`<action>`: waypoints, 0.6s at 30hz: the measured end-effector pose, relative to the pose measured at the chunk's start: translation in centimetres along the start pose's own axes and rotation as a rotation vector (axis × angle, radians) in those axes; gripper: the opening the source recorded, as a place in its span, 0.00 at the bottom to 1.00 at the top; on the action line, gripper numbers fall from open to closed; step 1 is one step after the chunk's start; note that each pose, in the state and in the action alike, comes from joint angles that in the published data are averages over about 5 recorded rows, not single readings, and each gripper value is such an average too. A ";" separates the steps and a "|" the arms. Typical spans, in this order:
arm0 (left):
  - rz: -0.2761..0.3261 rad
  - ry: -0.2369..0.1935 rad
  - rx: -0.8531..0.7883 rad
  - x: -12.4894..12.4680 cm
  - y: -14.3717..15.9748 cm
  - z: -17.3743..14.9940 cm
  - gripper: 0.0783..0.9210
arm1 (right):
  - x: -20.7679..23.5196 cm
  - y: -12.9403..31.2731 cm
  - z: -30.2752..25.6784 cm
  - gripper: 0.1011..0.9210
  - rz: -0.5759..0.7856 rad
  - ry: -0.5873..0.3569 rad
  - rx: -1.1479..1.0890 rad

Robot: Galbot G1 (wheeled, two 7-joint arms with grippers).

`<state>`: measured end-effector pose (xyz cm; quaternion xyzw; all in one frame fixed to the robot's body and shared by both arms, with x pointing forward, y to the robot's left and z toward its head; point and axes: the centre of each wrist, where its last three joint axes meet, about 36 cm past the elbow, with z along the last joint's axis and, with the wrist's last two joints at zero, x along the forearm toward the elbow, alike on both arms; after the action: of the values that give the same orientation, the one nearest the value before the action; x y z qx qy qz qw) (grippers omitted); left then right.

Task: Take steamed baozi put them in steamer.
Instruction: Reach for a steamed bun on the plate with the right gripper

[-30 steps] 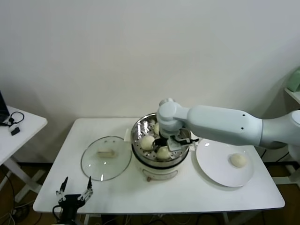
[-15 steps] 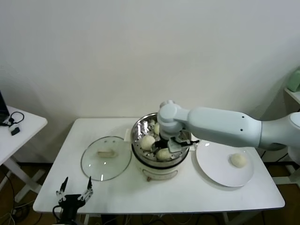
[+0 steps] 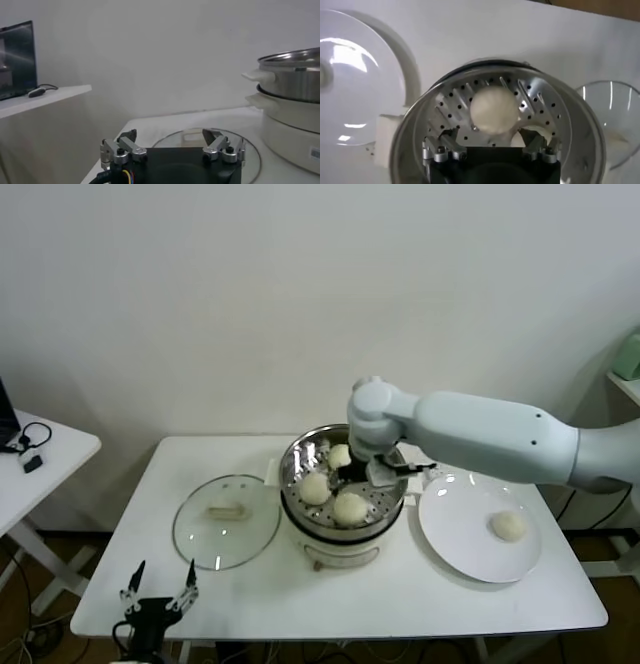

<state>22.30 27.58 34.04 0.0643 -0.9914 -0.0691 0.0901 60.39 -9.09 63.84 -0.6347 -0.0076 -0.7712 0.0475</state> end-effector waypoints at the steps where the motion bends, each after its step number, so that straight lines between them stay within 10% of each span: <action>1: 0.001 -0.001 0.002 0.0 0.0 0.0 0.88 | 0.6 0.5 0.4 0.88 0.002 0.000 -0.029; 18: 0.023 -0.022 0.035 -0.8 -0.1 -0.7 0.88 | 5.5 20.1 5.4 0.88 0.071 -0.114 -1.060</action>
<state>23.22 27.53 34.55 0.0539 -0.9941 -0.0514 0.0788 66.25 -29.07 69.29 -0.6124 0.4017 -0.6318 -0.2541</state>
